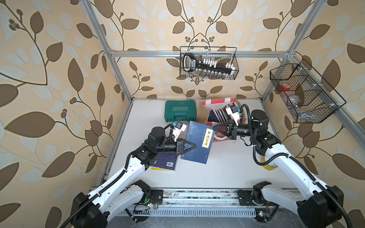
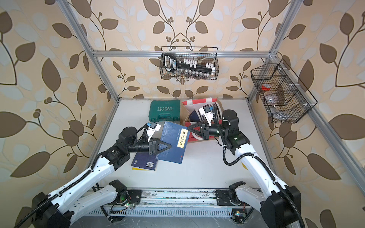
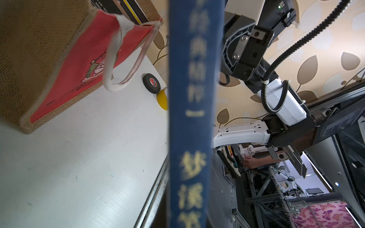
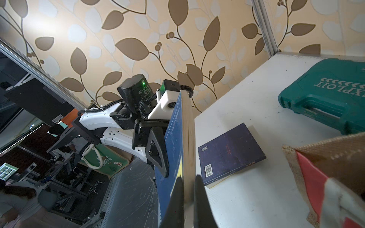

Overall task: Put the books into the canvas bag
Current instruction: Pick up the book from the book.

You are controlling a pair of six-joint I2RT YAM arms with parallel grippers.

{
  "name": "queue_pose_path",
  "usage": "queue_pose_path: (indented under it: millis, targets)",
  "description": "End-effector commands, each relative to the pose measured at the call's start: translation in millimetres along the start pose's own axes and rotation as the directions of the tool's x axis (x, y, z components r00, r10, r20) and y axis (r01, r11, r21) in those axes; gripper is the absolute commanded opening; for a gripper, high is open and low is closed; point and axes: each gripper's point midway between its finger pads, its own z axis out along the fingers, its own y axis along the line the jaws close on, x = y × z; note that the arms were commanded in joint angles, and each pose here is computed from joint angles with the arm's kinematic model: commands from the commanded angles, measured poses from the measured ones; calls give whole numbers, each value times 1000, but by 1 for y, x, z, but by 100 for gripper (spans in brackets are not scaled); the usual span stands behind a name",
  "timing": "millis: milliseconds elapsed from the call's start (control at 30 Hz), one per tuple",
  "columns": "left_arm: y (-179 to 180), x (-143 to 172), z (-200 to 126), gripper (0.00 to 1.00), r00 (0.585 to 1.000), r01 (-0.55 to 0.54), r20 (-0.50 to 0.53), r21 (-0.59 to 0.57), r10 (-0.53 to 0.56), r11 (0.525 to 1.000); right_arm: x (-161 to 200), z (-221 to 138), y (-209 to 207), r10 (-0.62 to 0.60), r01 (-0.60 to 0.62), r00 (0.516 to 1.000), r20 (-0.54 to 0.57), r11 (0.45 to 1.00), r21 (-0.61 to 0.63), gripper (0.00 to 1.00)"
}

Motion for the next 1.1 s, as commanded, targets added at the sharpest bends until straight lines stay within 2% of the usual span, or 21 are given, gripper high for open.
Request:
queue_pose_path:
  millis: [0, 67, 133, 267, 500, 633, 767, 967, 1067]
  targets:
    - [-13, -3, -12, 0, 997, -52, -58, -47, 49, 998, 5, -8, 9, -49, 49, 999, 3, 998, -28, 32]
    - [-27, -3, -16, 0, 991, -89, -102, -24, 86, 996, 7, -10, 15, -68, 68, 998, 6, 997, -48, 53]
    - [-37, 0, -19, 0, 984, -119, -131, 4, 118, 993, 8, -12, 22, -83, 83, 997, 7, 994, -66, 67]
    - [-50, 3, -21, 0, 974, -147, -163, 70, 157, 987, 14, -15, 34, -115, 115, 993, 2, 988, -107, 80]
    - [-64, 8, -21, 0, 961, -147, -209, 171, 182, 974, 24, -8, 45, -156, 150, 987, -38, 981, -126, 85]
    - [-71, 13, -23, 0, 951, -134, -245, 224, 189, 965, 34, 3, 43, -182, 176, 978, -105, 982, -64, 85]
    - [-75, 15, -22, 0, 949, -114, -253, 275, 186, 955, 40, 7, 31, -155, 159, 975, -157, 987, 9, 85]
    - [-75, 18, -21, 0, 947, -95, -264, 308, 181, 947, 49, 16, 43, -133, 124, 967, -216, 991, -54, 85]
    - [-73, 19, -21, 0, 948, -99, -262, 293, 179, 951, 52, 21, 53, -134, 113, 961, -242, 989, -98, 82]
